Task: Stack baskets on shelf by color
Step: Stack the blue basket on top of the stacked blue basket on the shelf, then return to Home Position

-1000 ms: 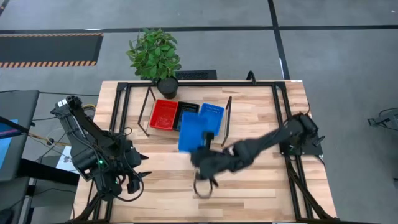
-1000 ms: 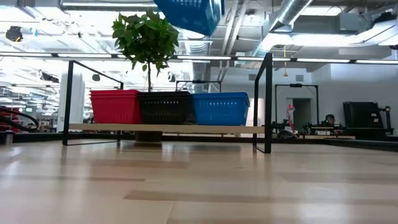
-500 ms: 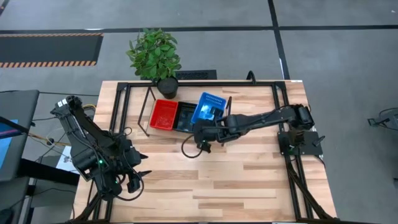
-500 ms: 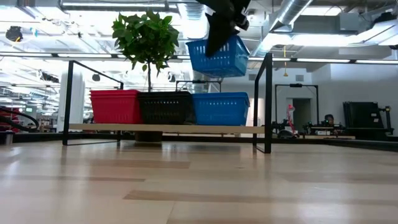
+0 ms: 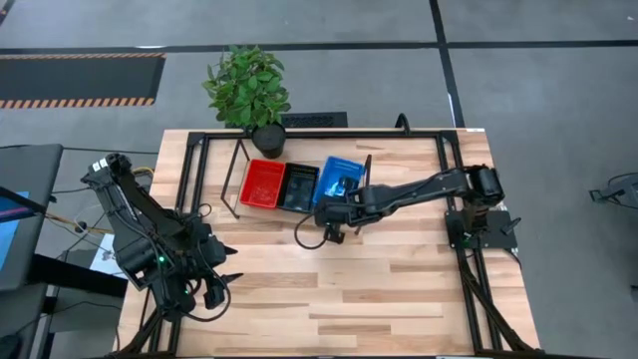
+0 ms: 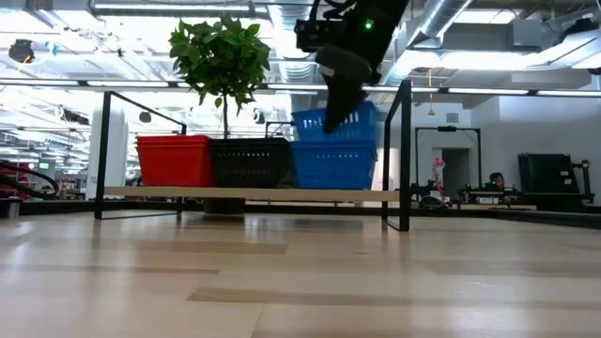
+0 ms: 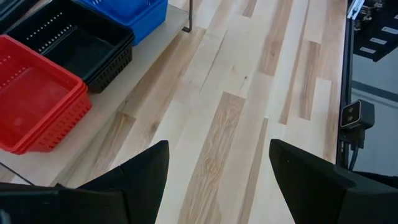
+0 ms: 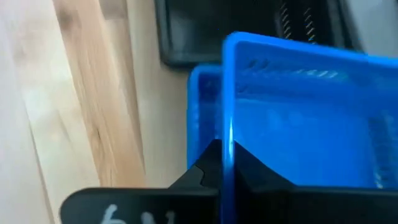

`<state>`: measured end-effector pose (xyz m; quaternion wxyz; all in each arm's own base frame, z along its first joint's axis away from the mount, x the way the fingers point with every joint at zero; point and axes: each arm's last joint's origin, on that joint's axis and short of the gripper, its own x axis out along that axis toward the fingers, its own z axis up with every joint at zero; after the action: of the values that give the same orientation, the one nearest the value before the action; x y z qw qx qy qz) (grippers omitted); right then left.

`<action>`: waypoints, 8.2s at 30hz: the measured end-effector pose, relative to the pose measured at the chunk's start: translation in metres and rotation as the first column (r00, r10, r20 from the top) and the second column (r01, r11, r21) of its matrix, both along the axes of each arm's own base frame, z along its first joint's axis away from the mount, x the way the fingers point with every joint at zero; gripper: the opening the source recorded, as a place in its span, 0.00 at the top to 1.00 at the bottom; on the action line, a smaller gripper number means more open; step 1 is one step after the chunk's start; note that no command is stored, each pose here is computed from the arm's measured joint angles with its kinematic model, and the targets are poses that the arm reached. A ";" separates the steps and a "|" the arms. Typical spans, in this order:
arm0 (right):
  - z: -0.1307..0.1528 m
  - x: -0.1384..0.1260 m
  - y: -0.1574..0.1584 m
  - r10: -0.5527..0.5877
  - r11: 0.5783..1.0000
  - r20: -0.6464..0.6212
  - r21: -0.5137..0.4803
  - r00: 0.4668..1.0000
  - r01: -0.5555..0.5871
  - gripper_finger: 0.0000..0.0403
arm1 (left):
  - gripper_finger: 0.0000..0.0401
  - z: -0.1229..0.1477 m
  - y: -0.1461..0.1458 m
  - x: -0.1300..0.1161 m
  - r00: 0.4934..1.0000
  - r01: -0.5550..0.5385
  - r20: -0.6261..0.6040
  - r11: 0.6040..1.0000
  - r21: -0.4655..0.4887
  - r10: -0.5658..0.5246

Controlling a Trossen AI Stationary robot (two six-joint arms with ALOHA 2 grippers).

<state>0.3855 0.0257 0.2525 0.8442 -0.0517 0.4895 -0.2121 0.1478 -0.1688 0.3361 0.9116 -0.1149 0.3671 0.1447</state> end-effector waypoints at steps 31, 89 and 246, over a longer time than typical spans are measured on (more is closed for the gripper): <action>0.004 -0.008 -0.004 0.066 0.992 0.042 0.107 0.997 -0.070 0.66 | 0.34 0.000 0.000 0.000 1.000 0.022 0.009 0.999 0.043 -0.023; -0.040 -0.282 0.008 -0.056 0.850 0.976 0.156 0.210 -0.503 0.60 | 0.34 -0.116 0.107 -0.096 0.448 0.680 0.811 0.732 -0.035 -0.377; -0.084 -0.291 0.003 0.191 0.897 0.898 0.005 0.397 -0.443 0.62 | 0.34 -0.169 0.157 -0.050 0.687 0.292 0.642 0.938 0.186 -0.341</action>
<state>0.0940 0.0290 0.1687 0.9968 0.0759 -0.0136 0.0197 0.0982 -0.0116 0.1671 0.9963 -0.0624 0.0273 -0.0526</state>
